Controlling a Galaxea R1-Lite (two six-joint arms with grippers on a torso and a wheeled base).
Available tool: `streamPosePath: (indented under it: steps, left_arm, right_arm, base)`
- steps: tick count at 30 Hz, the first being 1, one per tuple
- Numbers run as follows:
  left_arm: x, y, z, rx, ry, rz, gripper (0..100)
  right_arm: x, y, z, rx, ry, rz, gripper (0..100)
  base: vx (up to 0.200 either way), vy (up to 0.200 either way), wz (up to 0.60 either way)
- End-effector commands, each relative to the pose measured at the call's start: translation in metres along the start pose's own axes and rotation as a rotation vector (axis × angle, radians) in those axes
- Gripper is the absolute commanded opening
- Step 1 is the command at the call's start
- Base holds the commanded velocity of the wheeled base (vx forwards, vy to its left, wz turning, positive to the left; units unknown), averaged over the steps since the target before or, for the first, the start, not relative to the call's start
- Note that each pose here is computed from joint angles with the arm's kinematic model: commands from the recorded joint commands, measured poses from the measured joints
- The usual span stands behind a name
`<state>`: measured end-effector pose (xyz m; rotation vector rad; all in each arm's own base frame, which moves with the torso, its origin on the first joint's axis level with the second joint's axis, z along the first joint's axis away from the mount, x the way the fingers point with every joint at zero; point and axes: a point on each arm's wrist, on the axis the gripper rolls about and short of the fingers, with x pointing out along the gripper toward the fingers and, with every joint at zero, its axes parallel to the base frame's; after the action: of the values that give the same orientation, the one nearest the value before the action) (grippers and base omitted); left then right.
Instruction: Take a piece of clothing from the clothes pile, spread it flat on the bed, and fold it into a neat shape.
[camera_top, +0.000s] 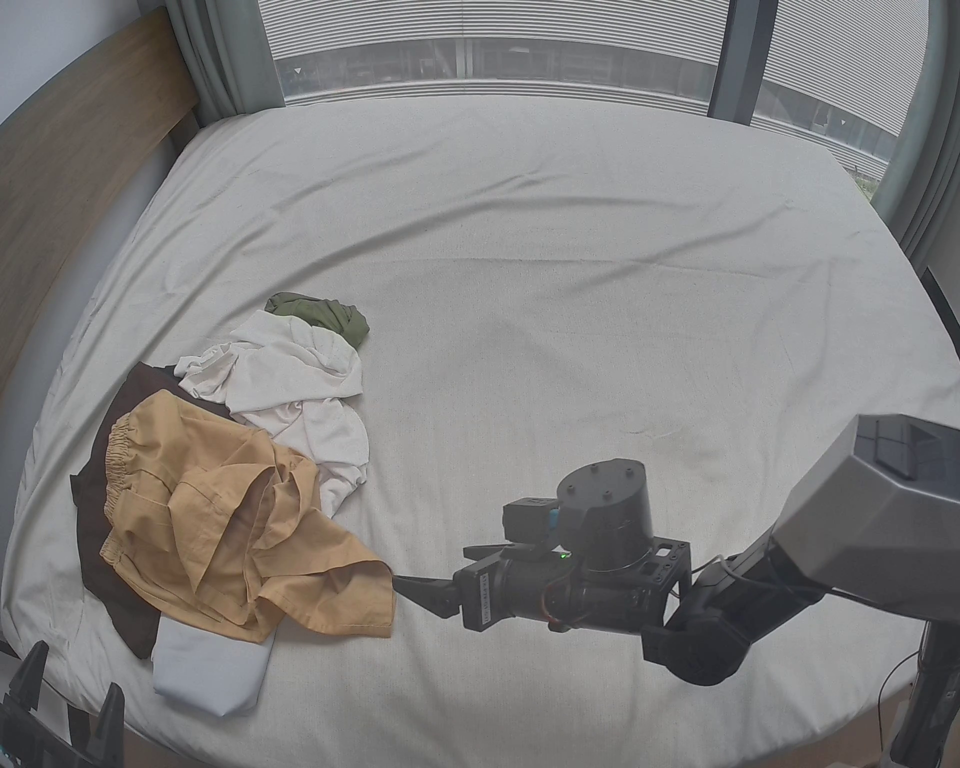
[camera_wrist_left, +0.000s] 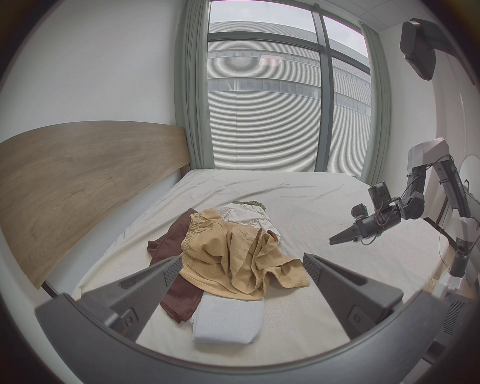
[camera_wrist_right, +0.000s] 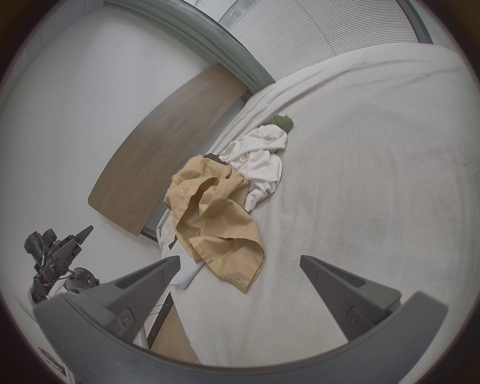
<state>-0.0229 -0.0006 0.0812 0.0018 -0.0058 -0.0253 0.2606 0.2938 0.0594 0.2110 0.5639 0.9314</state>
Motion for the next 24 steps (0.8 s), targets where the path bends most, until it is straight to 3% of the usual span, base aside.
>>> streamPosePath:
  steps: [1,15,24]
  left_arm:
    - [0.000,0.000,-0.005,0.000,0.001,0.001,100]
    - [0.000,0.000,-0.005,0.000,0.001,0.001,100]
    - [0.000,0.000,-0.005,0.000,0.001,0.001,100]
  right_arm:
    - [0.015,0.003,-0.014,0.001,0.038,0.003,100]
    - [0.059,0.001,-0.046,0.017,0.108,0.001,100]
    - [0.079,0.010,-0.052,0.046,0.124,-0.017,100]
  base:
    - [0.000,0.000,0.00]
    - [0.000,0.000,0.00]
    - [0.000,0.000,0.00]
